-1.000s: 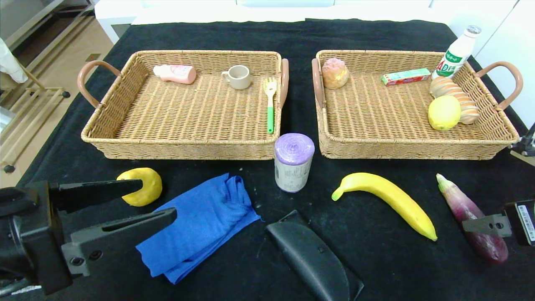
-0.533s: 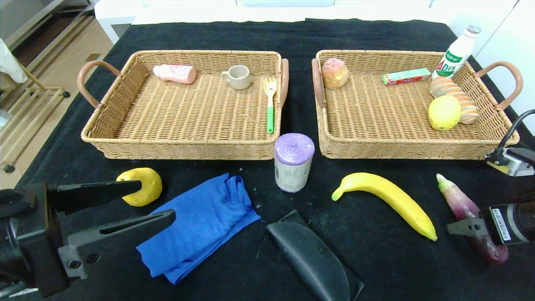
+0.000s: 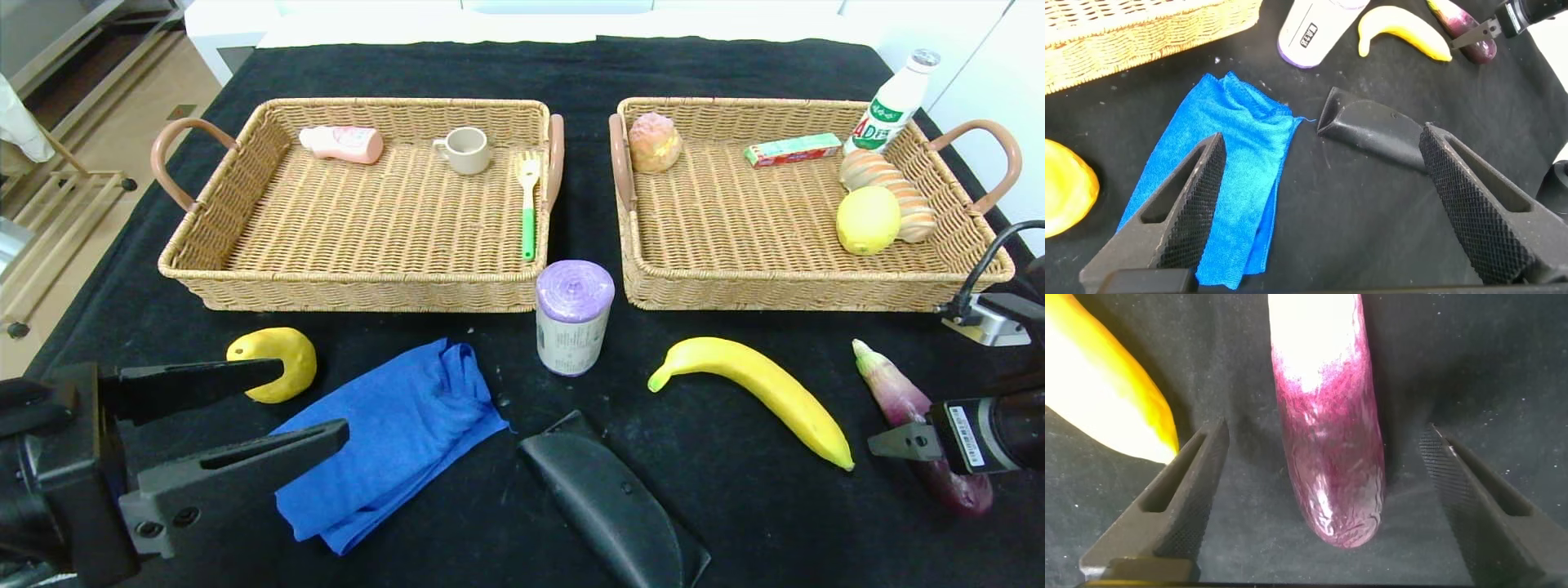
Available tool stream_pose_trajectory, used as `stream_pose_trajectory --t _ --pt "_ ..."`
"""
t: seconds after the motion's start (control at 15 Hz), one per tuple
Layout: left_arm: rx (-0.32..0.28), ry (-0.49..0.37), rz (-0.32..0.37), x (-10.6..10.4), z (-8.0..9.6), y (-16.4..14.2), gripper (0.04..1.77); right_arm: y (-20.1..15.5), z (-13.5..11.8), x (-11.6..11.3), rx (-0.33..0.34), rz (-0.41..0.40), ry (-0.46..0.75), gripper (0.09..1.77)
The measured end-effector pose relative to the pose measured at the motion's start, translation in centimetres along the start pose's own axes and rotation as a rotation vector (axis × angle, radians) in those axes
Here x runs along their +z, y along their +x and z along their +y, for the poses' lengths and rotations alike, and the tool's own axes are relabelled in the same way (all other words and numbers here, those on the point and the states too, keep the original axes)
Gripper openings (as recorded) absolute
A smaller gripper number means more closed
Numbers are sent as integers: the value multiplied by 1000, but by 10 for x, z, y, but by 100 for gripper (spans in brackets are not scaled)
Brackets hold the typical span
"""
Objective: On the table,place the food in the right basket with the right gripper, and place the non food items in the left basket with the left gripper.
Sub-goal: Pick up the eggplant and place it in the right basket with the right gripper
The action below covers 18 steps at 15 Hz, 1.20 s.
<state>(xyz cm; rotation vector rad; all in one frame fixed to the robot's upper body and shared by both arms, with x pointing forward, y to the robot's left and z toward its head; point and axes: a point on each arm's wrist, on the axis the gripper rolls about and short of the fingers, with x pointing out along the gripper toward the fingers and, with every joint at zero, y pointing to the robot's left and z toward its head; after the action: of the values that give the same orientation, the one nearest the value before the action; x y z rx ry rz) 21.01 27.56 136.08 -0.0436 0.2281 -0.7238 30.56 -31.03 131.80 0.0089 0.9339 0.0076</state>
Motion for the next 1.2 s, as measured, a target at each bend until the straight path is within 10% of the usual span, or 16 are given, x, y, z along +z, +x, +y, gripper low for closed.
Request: stream_pose_trajectory --t 0.4,1.2 --pt "-1 5 -4 0 0 -1 172 10 1 1 5 -29 9 84" --pt "-1 19 0 -2 0 -1 172 -3 1 -5 15 -57 2 79"
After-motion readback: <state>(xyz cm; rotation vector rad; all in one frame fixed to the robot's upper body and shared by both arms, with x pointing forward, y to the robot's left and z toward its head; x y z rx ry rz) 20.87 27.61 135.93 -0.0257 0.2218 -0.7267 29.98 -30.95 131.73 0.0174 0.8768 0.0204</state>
